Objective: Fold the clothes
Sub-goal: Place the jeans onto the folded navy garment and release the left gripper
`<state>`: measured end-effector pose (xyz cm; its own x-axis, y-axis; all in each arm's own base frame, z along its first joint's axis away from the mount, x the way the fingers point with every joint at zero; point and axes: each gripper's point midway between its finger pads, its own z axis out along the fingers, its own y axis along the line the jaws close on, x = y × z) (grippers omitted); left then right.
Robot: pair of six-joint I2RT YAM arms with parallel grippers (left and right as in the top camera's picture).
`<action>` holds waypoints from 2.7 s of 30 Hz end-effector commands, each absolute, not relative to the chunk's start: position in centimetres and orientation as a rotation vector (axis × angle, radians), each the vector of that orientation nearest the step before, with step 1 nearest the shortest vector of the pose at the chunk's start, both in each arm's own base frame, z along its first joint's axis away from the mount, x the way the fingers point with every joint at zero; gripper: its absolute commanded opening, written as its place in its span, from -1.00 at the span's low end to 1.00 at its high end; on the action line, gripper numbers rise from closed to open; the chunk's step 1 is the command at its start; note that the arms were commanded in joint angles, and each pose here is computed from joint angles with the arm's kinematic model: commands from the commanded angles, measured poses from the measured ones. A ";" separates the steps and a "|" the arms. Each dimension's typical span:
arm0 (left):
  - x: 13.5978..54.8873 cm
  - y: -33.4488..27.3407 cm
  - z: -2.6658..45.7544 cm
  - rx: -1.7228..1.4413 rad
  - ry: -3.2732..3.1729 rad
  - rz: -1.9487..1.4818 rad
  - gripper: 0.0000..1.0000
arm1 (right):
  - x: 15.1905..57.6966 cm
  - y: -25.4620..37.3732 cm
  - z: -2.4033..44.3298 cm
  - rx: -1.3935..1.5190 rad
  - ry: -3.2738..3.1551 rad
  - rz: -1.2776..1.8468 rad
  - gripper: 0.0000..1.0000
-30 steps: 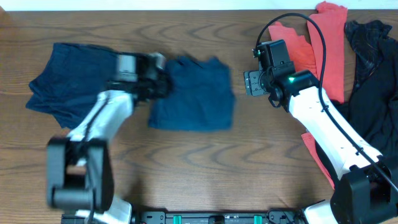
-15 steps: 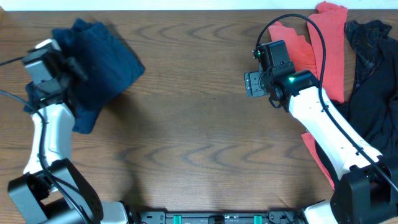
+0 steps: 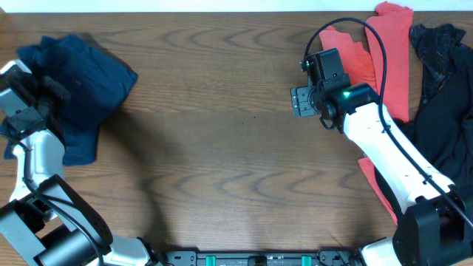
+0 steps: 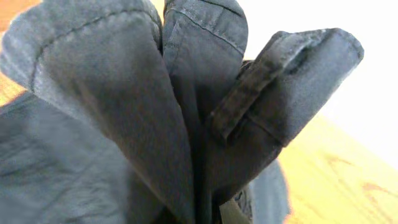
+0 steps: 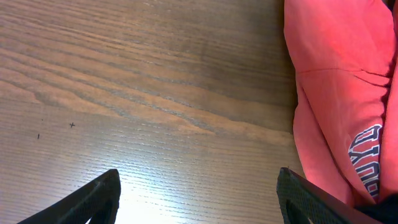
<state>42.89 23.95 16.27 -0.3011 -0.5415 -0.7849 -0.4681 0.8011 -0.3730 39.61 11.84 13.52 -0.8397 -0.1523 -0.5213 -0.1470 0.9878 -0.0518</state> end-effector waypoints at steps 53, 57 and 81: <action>37.6 30.3 18.5 -1.082 1.891 0.147 -0.31 | 39.0 11.8 13.3 -0.220 2.612 -0.018 0.60; 38.3 30.4 11.4 -1.154 2.023 0.121 -0.32 | 38.7 11.8 13.1 -0.225 2.627 -0.014 0.60; 44.1 16.4 0.2 -0.942 2.406 -0.165 -0.20 | 38.7 11.6 13.1 -0.219 2.627 -0.016 0.62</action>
